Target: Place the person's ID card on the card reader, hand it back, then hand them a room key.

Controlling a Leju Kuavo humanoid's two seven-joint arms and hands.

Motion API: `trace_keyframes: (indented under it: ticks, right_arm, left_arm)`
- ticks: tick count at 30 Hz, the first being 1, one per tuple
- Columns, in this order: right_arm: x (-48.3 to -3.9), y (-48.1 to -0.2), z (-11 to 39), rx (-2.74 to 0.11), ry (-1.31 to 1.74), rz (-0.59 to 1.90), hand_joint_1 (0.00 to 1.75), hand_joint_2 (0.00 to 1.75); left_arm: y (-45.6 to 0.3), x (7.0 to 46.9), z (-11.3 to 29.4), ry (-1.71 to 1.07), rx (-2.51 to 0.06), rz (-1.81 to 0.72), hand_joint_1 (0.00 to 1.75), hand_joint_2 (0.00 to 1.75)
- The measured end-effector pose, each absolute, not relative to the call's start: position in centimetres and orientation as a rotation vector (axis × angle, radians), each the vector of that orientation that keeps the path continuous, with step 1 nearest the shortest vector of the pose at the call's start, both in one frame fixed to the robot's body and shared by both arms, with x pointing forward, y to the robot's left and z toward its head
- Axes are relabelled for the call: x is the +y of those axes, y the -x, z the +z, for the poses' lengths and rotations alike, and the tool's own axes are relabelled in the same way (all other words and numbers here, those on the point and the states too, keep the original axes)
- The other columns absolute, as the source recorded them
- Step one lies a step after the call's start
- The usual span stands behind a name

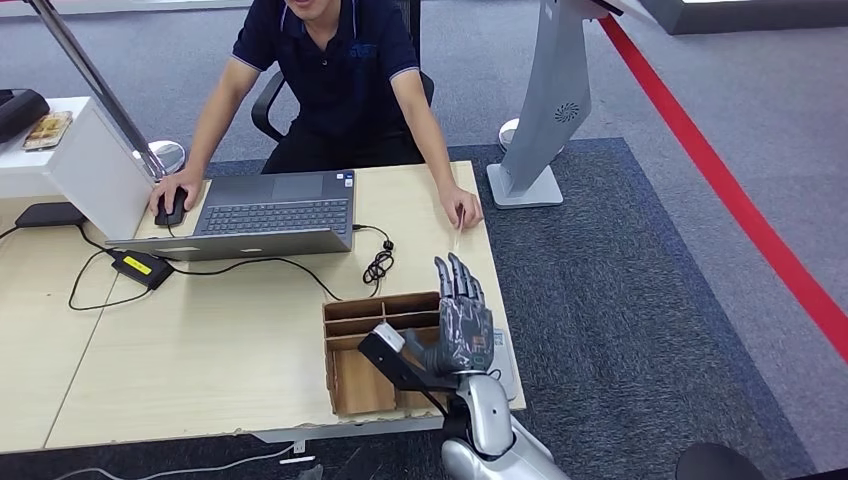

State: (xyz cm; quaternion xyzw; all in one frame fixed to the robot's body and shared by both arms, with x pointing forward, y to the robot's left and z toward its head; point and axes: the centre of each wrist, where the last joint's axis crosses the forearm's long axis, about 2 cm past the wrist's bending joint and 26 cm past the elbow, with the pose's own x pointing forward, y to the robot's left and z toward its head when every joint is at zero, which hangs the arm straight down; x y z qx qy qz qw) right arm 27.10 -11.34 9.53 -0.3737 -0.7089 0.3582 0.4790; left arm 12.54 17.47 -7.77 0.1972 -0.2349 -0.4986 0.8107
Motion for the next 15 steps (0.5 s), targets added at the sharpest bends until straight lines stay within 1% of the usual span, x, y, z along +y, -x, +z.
trace_keyframes:
  ticks: [15]
  right_arm:
    - [-11.26, -27.39, 9.50, -1.723, 0.912, 0.876, 0.00, 1.75]
  left_arm:
    - [-12.66, 17.46, -7.74, -0.418, -0.503, -1.071, 0.00, 1.75]
